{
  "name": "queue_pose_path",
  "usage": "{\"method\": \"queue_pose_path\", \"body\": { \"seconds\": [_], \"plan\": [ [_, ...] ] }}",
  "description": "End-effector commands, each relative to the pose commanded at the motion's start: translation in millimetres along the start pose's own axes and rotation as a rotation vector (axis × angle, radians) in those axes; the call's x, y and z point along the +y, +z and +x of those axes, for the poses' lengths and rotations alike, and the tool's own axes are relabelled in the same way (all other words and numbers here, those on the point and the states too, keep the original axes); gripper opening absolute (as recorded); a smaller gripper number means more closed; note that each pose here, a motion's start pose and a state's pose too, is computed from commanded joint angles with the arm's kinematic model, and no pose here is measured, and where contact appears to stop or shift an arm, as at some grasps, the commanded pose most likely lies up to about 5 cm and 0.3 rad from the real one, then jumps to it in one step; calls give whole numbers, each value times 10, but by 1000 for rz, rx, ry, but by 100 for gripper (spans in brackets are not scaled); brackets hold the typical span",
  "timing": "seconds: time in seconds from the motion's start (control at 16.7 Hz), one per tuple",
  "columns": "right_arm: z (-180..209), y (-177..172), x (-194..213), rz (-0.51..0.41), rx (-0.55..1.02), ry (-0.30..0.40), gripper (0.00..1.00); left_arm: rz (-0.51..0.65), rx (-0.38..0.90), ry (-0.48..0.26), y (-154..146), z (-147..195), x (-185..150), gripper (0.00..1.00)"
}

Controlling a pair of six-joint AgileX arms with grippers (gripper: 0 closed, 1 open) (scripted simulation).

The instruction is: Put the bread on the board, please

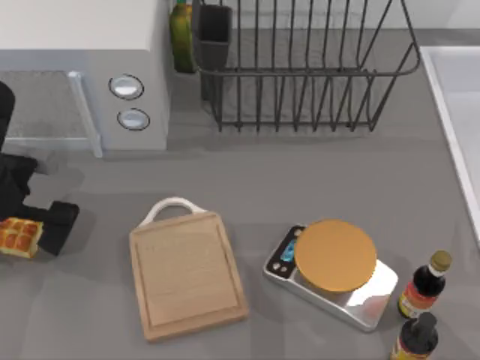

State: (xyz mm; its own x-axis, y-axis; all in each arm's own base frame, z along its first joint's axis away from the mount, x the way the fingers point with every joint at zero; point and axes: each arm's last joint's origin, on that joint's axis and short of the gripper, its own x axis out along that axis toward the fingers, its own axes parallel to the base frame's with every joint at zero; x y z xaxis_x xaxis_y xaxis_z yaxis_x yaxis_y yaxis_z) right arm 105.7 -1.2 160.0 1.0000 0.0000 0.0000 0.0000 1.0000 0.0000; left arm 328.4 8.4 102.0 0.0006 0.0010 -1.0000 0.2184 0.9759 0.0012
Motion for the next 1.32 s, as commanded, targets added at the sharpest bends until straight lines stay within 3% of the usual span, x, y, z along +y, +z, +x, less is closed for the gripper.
{"method": "queue_pose_path", "body": {
  "seconds": [0.18,0.96,1.32],
  "plan": [
    [0,0,0,0,0,0,100,0,0,0,0,0,0,100],
    [0,0,0,0,0,0,100,0,0,0,0,0,0,2],
    [0,0,0,0,0,0,100,0,0,0,0,0,0,0]
  ]
}}
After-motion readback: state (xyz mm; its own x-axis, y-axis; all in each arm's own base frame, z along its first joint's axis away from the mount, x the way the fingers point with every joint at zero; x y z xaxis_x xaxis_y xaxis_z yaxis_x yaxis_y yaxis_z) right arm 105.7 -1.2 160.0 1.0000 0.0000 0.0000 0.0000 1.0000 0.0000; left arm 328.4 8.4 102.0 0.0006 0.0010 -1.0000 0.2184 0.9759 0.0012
